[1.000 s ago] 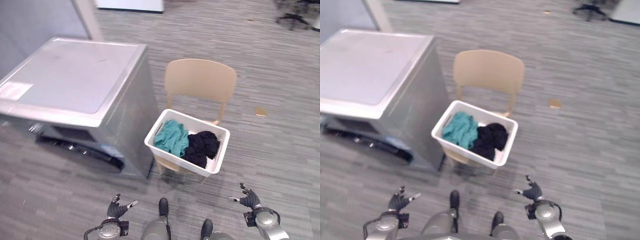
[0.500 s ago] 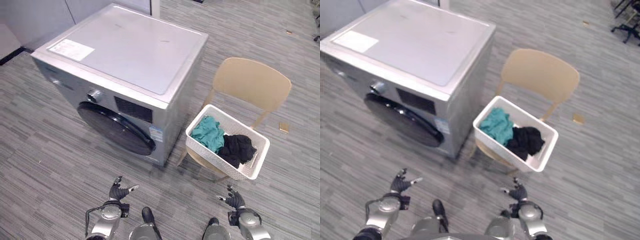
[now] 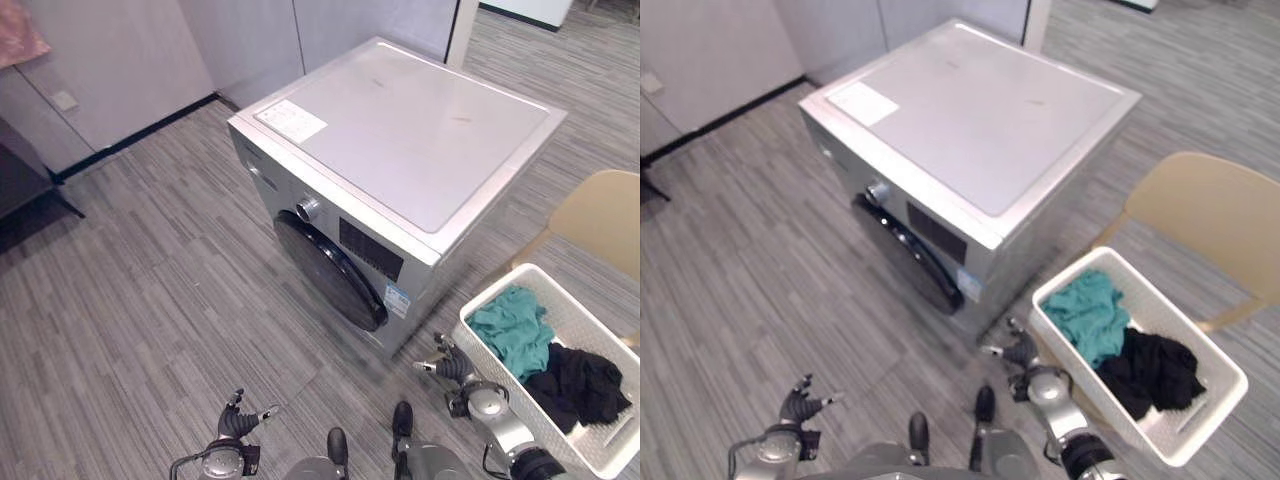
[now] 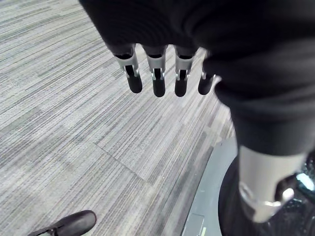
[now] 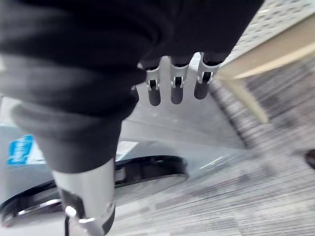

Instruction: Grab the laundry basket,head to the washer,open it,put in the laundry and shut it.

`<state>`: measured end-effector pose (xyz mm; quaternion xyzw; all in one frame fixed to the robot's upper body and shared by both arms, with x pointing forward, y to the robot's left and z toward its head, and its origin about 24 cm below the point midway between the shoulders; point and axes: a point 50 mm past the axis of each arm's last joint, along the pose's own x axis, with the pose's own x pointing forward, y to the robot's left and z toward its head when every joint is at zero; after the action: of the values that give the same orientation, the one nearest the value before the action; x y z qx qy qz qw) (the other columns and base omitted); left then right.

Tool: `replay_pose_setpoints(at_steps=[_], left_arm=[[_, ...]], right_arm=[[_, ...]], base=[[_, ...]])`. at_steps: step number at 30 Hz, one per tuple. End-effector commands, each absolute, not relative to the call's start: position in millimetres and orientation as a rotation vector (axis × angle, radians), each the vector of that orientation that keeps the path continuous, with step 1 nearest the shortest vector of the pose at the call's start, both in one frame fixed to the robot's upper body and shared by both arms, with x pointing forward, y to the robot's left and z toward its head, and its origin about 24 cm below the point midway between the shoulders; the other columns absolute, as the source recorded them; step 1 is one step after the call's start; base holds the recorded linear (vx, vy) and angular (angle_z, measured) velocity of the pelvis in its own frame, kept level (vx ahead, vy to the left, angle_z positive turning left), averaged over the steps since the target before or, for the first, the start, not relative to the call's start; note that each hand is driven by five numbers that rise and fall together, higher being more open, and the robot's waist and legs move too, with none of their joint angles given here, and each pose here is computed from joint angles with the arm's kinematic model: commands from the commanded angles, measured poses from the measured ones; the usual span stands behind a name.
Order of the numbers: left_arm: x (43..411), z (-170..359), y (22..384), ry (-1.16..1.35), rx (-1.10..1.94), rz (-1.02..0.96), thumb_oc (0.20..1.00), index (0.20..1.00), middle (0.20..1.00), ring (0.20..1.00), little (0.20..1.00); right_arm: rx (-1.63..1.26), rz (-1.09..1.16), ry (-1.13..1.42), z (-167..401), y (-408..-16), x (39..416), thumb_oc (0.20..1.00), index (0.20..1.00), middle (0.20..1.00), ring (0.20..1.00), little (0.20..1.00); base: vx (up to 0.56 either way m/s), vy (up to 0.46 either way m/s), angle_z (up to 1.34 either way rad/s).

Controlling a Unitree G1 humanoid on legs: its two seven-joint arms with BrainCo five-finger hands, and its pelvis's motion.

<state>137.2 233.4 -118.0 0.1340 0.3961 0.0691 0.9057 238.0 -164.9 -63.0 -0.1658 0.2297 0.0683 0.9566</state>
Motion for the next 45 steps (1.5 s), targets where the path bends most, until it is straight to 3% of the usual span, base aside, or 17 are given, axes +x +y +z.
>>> replay_pose_setpoints(at_steps=[1,7,13,17,24,37,45], left_arm=[[163,-105,237,0.720,0.324,0.131,1.000,1.000,1.000,1.000,1.000],[175,-100,228,0.671,0.308,0.116,1.000,1.000,1.000,1.000,1.000],[183,-95,225,0.637,0.284,0.121,1.000,1.000,1.000,1.000,1.000],[187,-93,227,0.635,0.285,0.135,1.000,1.000,1.000,1.000,1.000],[184,-95,229,0.658,0.319,0.116,1.000,1.000,1.000,1.000,1.000],[189,-87,229,0.601,0.300,0.149,1.000,1.000,1.000,1.000,1.000],[204,-80,222,0.547,0.284,0.138,1.000,1.000,1.000,1.000,1.000]], right_arm=[[-0.315,0.215,0.330,-42,-143,253,1.000,1.000,1.000,1.000,1.000],[-0.326,0.212,0.148,2,-128,294,1.000,1.000,1.000,1.000,1.000],[-0.353,0.062,0.109,20,-149,318,1.000,1.000,1.000,1.000,1.000],[-0.401,0.005,0.208,1,-160,312,1.000,1.000,1.000,1.000,1.000],[-0.390,0.133,0.368,-44,-145,265,1.000,1.000,1.000,1.000,1.000],[-0.260,0.031,0.019,35,-129,311,1.000,1.000,1.000,1.000,1.000],[-0.229,0.001,-0.053,66,-115,342,1.000,1.000,1.000,1.000,1.000]], base=[[0.01,-0.066,0.27],[-0.05,-0.036,0.14],[-0.07,0.000,0.25],[-0.01,0.035,0.50],[0.04,0.097,-0.02],[-0.03,0.059,-0.01],[-0.08,0.019,0.03]])
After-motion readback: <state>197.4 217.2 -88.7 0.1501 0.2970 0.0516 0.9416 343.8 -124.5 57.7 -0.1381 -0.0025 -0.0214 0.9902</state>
